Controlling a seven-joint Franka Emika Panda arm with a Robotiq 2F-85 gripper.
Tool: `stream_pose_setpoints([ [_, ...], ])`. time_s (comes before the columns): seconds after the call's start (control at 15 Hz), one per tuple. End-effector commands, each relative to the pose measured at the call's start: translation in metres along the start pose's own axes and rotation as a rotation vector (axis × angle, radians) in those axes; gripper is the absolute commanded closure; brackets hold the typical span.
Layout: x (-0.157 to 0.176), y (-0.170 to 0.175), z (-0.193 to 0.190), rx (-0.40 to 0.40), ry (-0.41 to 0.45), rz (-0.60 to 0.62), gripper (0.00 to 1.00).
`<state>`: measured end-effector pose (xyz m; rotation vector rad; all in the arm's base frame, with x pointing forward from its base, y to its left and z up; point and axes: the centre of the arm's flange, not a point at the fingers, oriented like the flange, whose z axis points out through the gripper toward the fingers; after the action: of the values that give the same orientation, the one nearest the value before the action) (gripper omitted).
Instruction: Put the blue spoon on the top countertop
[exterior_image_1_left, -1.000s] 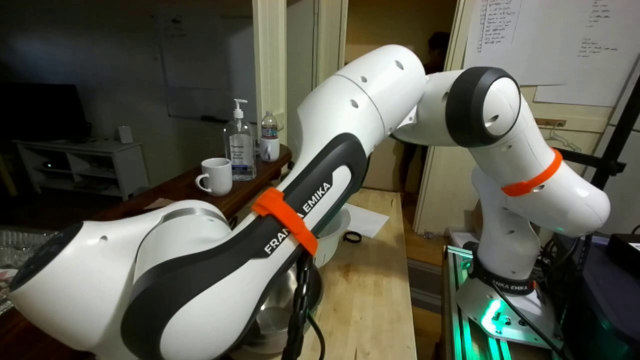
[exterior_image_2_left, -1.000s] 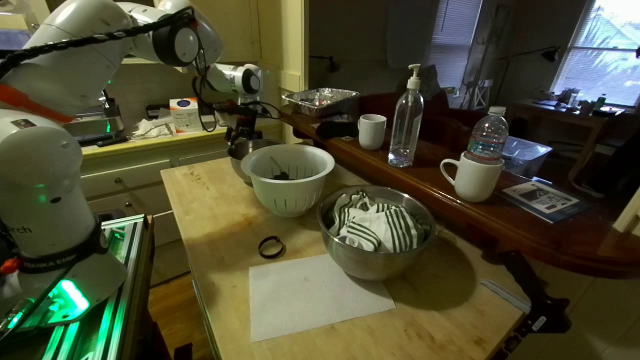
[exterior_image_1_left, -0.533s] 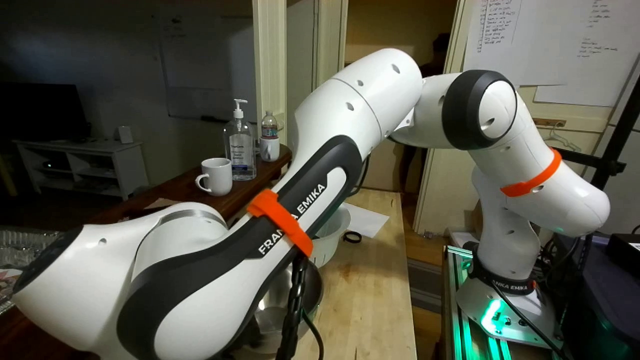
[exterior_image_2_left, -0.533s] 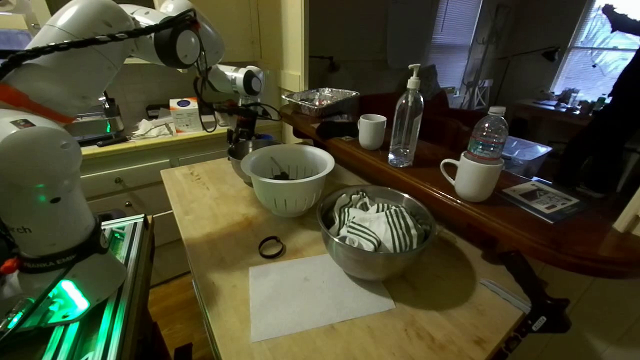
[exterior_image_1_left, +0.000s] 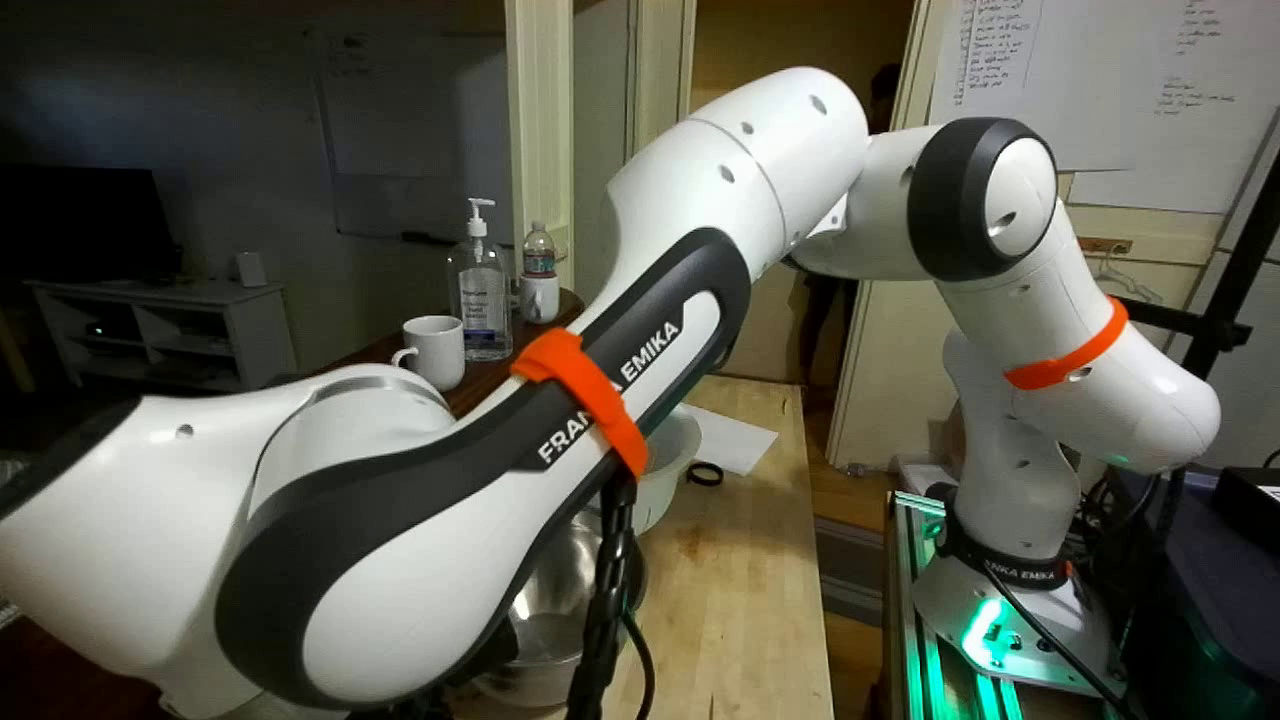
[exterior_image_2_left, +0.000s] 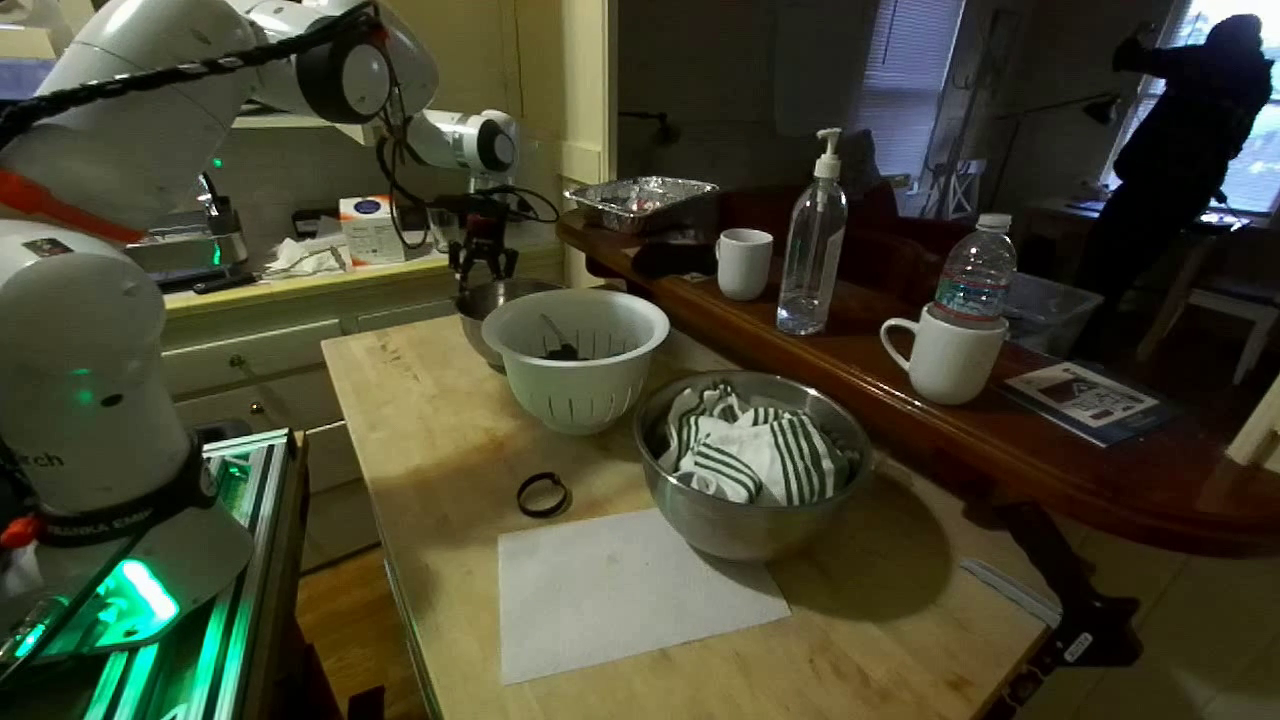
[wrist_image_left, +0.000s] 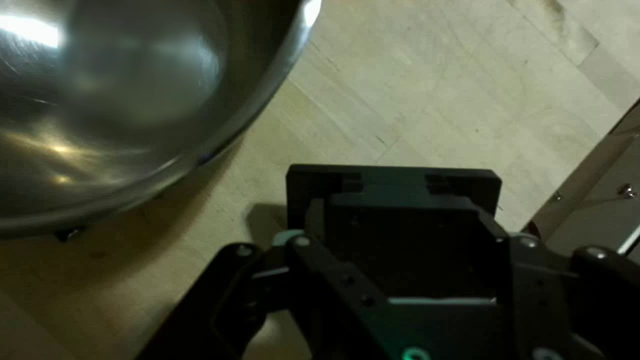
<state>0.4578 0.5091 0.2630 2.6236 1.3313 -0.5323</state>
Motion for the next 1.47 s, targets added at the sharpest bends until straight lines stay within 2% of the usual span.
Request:
stream_pose_setpoints([
  [0.0,-0.029,-0.019,-0.026,-0.040,0.052,-0.028,0.58],
  [0.4,-0.051,-0.025,-0.037,-0.037,0.082,-0.003,0.58],
  [0.73,-0.096,-0.022,-0.043,-0.039,0.137,0.095,0.58],
  [1.0,-0.141,-0.024,-0.047,-0.038,0.136,0.199,0.58],
  [1.4,-0.179,-0.037,-0.042,-0.025,0.103,0.326,0.58],
])
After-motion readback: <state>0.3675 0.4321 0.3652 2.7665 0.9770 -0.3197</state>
